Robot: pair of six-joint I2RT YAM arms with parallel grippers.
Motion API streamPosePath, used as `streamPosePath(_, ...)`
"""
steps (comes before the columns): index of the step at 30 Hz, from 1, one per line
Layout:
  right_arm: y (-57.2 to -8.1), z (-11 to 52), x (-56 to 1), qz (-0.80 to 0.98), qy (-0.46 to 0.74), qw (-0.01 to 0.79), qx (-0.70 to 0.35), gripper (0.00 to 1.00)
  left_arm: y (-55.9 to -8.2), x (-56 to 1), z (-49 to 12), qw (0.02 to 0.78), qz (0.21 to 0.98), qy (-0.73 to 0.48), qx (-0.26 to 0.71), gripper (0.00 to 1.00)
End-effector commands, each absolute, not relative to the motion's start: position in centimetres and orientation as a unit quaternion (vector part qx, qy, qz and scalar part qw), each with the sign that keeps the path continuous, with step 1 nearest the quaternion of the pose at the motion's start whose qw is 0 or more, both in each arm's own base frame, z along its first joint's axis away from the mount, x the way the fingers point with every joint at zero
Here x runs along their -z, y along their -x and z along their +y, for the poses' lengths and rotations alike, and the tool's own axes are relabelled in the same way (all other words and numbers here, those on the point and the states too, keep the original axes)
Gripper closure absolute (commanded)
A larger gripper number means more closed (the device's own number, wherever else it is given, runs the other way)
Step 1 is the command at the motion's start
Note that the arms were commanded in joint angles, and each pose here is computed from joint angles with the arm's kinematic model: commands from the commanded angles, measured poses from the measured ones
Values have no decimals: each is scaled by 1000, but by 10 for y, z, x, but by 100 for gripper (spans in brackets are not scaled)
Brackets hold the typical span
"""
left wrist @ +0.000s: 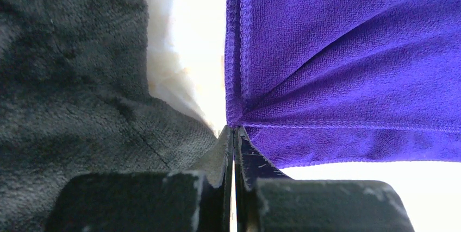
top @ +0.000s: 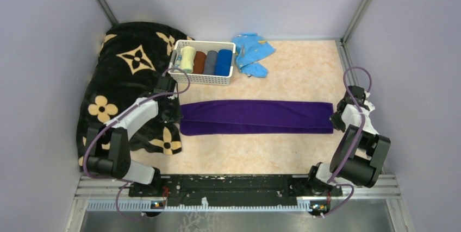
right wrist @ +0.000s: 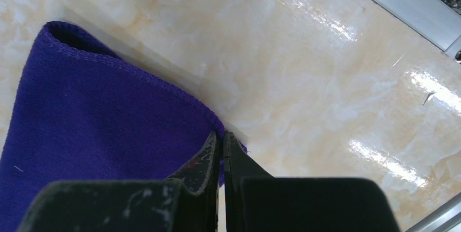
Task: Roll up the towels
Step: Fold the towel at the center of the board.
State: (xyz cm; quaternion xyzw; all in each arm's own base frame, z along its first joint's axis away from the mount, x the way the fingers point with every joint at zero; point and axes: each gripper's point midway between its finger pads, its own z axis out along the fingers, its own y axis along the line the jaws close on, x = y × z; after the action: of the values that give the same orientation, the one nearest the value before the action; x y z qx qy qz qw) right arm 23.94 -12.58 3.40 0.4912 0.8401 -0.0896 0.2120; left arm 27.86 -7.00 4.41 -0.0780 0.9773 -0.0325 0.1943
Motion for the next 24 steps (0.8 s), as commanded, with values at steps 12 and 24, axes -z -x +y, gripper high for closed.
streamPosePath(12, -253, -139, -80, 797, -520, 296, 86, 100, -274, -82, -72, 240, 962, 112, 62, 100)
streamPosePath(24, -228, -141, -72, 776, -550, 292, 99, 100, -236, -58, -76, 196, 960, 180, 83, 100)
